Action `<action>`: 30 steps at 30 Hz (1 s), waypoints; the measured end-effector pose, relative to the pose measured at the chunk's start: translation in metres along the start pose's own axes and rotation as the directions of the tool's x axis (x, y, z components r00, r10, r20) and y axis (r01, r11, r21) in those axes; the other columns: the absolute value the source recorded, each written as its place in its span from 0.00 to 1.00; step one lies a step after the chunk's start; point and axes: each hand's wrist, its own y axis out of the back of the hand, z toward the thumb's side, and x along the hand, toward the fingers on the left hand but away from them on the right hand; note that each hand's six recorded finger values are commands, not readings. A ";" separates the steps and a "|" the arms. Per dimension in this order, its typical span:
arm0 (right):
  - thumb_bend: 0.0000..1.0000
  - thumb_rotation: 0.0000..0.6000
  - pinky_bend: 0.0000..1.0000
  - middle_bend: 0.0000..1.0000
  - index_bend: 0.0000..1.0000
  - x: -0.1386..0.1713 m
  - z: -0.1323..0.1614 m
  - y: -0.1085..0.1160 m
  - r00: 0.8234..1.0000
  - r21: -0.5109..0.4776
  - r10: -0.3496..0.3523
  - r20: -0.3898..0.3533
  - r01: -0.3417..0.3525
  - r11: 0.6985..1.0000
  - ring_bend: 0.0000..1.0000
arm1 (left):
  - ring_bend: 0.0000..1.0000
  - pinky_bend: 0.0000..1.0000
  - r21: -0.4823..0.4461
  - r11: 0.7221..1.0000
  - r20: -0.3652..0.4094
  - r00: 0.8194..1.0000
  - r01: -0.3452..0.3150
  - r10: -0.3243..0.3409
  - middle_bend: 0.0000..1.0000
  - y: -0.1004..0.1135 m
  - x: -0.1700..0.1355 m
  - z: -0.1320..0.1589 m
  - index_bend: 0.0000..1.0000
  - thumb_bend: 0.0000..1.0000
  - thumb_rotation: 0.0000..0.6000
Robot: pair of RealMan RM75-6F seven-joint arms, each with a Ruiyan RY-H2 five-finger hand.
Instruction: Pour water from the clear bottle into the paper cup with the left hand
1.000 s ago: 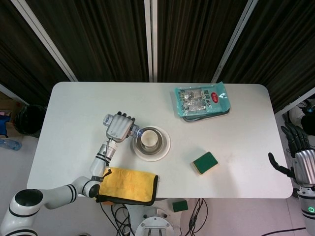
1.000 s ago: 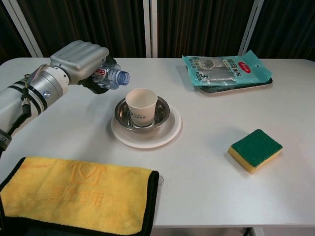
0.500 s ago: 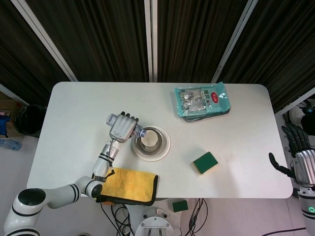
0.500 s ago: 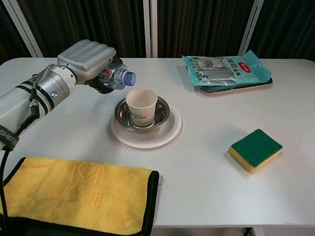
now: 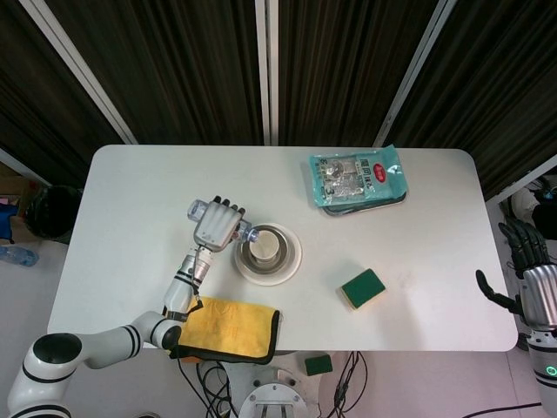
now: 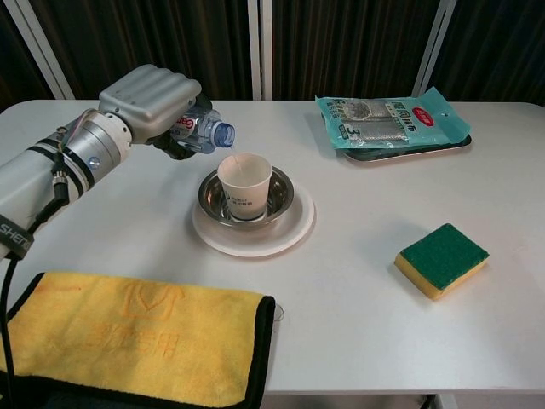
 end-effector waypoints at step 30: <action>0.34 1.00 0.00 0.00 0.00 -0.001 0.000 -0.002 1.000 0.000 0.005 0.002 -0.005 1.000 0.00 | 0.55 0.58 0.032 0.999 -0.004 1.000 -0.006 0.006 0.70 0.000 0.000 -0.001 0.75 0.55 1.00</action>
